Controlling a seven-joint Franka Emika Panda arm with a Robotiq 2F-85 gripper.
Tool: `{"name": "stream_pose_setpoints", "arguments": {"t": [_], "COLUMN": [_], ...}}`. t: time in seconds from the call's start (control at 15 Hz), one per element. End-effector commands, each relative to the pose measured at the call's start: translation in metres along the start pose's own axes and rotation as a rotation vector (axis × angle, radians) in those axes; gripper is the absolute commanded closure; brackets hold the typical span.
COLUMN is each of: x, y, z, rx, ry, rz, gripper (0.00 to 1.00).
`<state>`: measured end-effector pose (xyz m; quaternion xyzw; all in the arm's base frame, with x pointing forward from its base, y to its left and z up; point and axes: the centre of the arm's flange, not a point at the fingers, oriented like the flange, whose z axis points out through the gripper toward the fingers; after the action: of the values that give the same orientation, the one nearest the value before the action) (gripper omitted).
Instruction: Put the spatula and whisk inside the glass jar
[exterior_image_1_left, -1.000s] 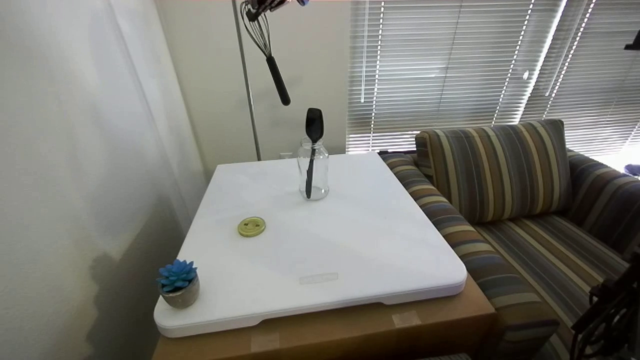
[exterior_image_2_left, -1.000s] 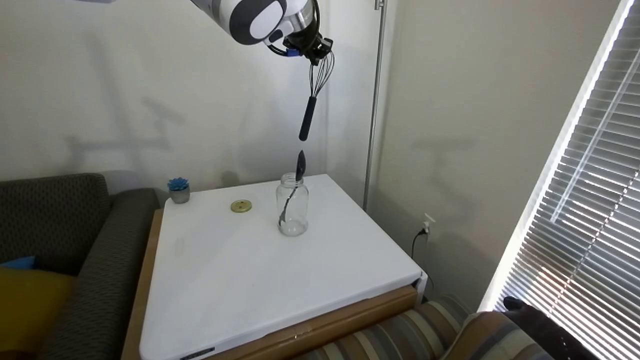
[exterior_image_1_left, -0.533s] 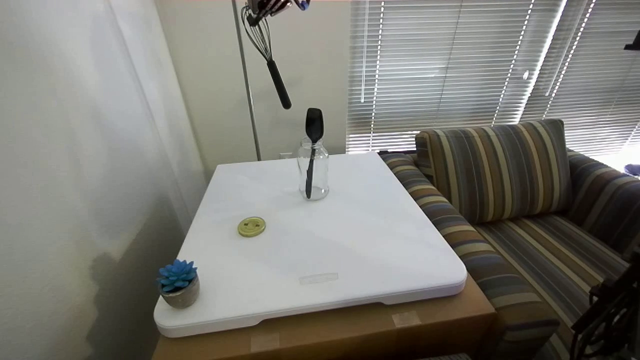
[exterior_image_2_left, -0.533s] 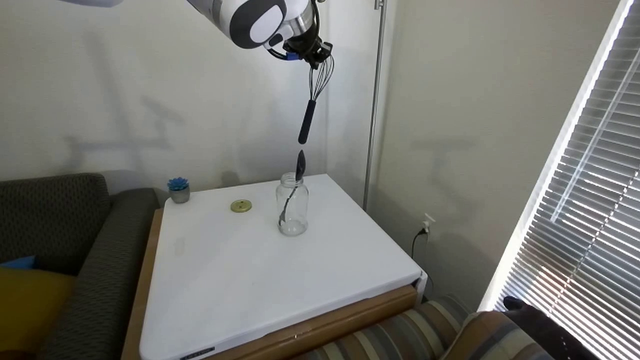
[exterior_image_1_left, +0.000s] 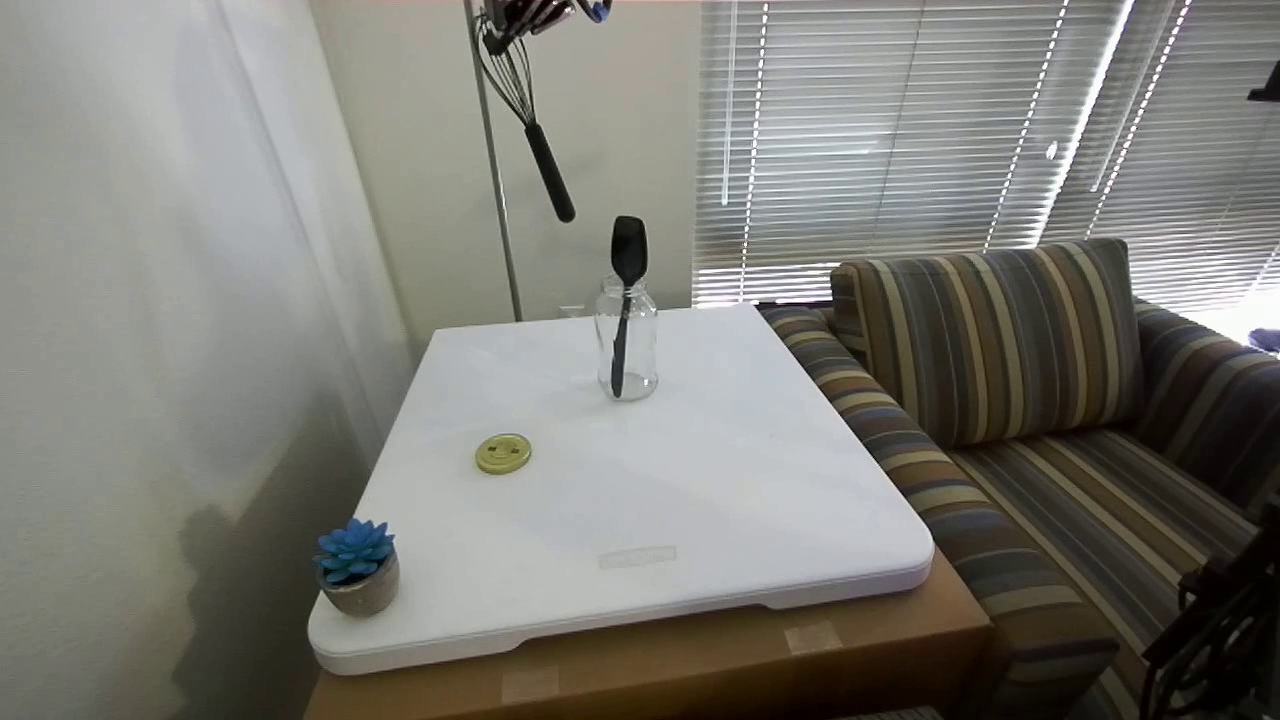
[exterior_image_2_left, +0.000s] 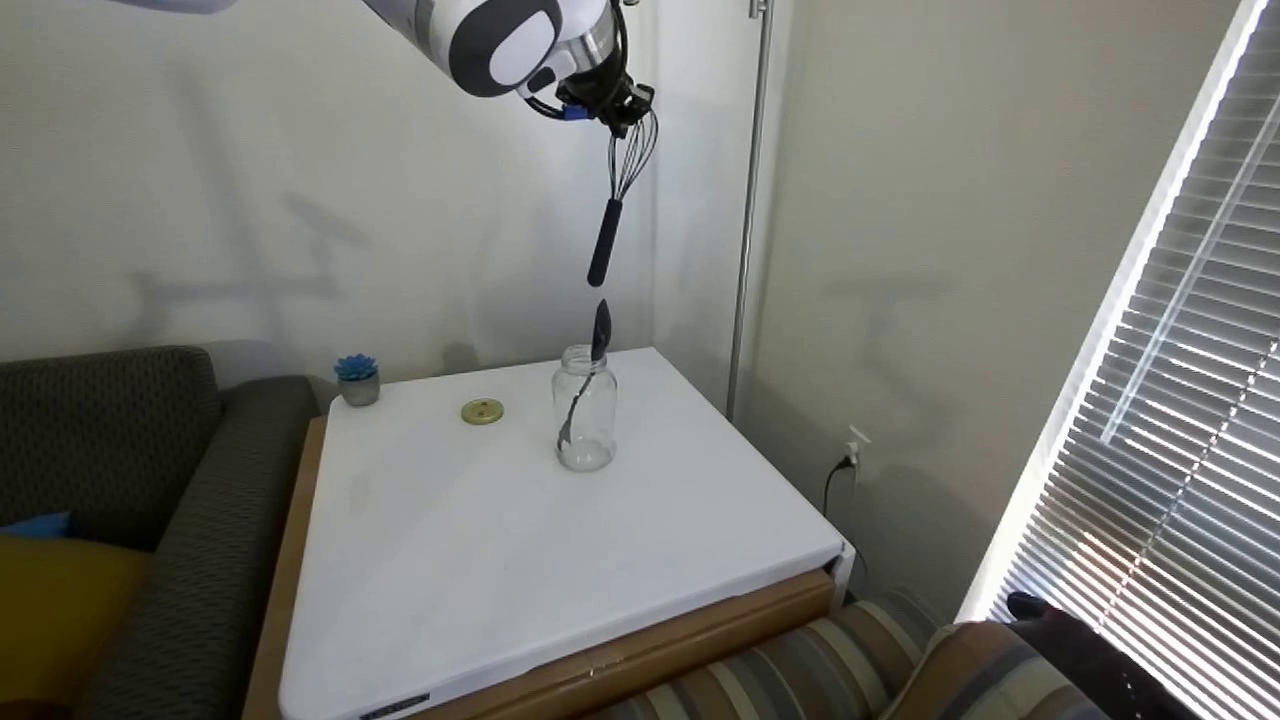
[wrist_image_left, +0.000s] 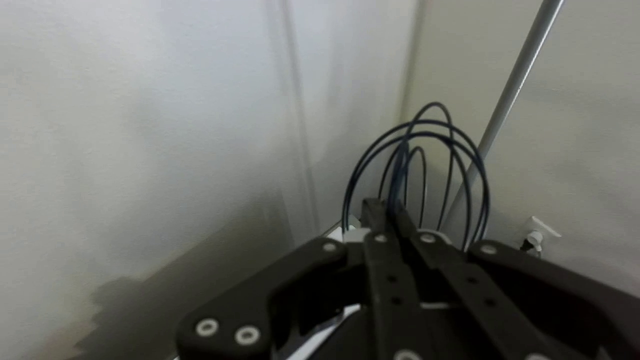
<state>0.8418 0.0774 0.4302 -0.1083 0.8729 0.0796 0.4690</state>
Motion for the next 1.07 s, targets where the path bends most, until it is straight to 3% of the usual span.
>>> {"name": "stream_pose_setpoints", "arguments": {"t": [0.0,0.47,1.0], "x": [-0.001,0.022,0.032], "y": [0.005,0.005,0.029], "z": [-0.022,-0.035,-0.053], "rx": [0.018,0.047,-0.018], "ry": [0.058,0.204,0.171], "rz": [0.013,-0.003,0.019], "gripper": [0.99,0.99,0.99]}}
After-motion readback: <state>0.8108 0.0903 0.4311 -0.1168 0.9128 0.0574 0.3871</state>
